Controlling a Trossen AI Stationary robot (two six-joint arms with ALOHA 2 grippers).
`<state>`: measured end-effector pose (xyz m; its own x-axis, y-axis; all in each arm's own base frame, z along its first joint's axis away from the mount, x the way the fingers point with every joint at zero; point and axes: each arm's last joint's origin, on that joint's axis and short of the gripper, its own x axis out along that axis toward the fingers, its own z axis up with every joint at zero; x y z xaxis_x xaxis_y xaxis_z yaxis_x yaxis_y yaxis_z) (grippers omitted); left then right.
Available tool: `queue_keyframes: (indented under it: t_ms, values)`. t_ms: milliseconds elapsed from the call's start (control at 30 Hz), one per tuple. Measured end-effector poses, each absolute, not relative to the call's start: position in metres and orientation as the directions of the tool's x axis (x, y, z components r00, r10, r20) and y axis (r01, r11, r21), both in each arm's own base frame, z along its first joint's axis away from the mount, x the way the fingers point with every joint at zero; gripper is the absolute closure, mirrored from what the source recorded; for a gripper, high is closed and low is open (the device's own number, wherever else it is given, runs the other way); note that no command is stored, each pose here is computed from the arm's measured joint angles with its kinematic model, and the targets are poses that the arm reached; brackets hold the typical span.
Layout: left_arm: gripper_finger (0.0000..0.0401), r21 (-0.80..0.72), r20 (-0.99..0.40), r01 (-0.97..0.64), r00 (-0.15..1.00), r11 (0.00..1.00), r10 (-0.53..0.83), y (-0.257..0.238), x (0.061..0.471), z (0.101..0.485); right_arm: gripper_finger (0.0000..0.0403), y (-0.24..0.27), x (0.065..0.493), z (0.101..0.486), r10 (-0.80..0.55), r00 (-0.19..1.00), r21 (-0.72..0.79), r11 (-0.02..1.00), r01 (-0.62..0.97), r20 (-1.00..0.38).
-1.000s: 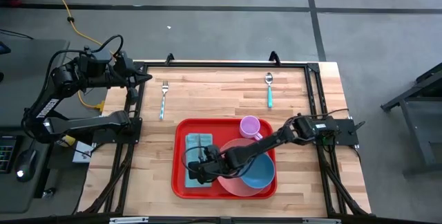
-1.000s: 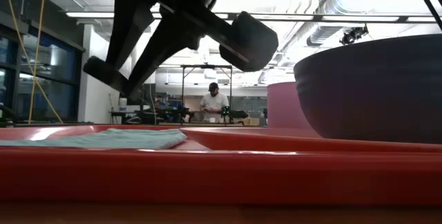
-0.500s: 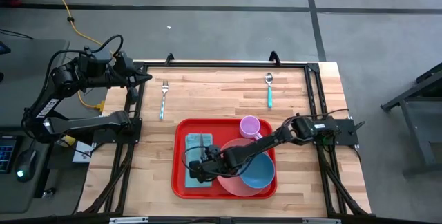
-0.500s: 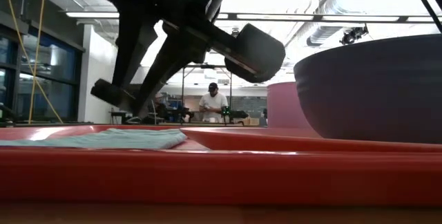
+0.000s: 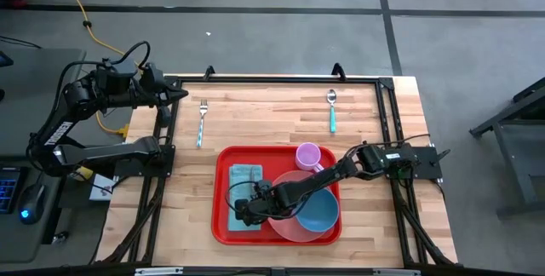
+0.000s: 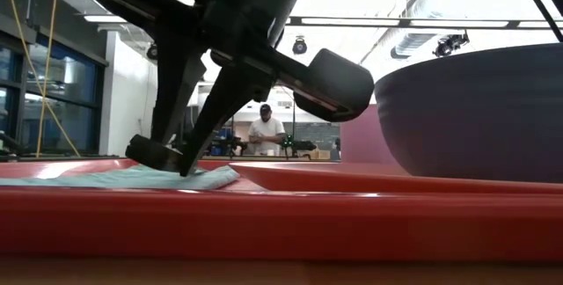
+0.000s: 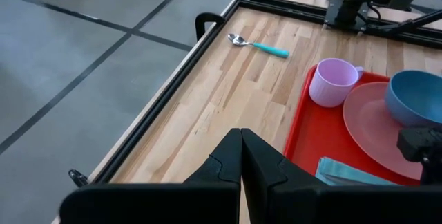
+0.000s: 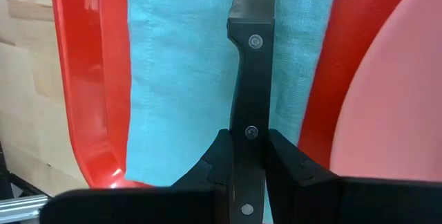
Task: Set up tray
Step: Put the black knife on the blue napkin on the red serving tray, then put the blue fork on the blue napkin to the left side of the black knife on the red serving tray
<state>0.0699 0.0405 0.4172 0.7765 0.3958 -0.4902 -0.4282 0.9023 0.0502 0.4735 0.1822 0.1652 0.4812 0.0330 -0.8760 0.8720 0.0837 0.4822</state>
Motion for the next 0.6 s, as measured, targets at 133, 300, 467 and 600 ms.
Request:
queue_keyframes:
  t_ms: [133, 300, 467, 600]
  values:
    - [0.0366, 0.05, -0.491, -0.429, 0.776, 0.902, 0.396, 0.0405, 0.0699, 0.4172, 0.0372, 0.1819, 0.4737, 0.1653, 0.036, 0.481, 0.482, 0.083, 0.872, -0.876]
    - [0.0366, 0.05, -0.491, -0.428, 0.776, 0.902, 0.396, 0.0405, 0.0699, 0.4172, 0.0362, 0.1822, 0.4742, 0.1655, 0.048, 0.483, 0.485, 0.082, 0.871, -0.874]
    - [0.0366, 0.051, -0.491, -0.428, 0.776, 0.902, 0.396, 0.0406, 0.07, 0.4171, 0.0297, 0.1832, 0.4749, 0.166, 0.059, 0.49, 0.493, 0.084, 0.866, -0.87]
    - [0.0366, 0.051, -0.491, -0.428, 0.776, 0.902, 0.396, 0.0405, 0.0699, 0.4171, 0.0263, 0.1834, 0.4764, 0.167, 0.041, 0.512, 0.514, 0.1, 0.852, -0.858]
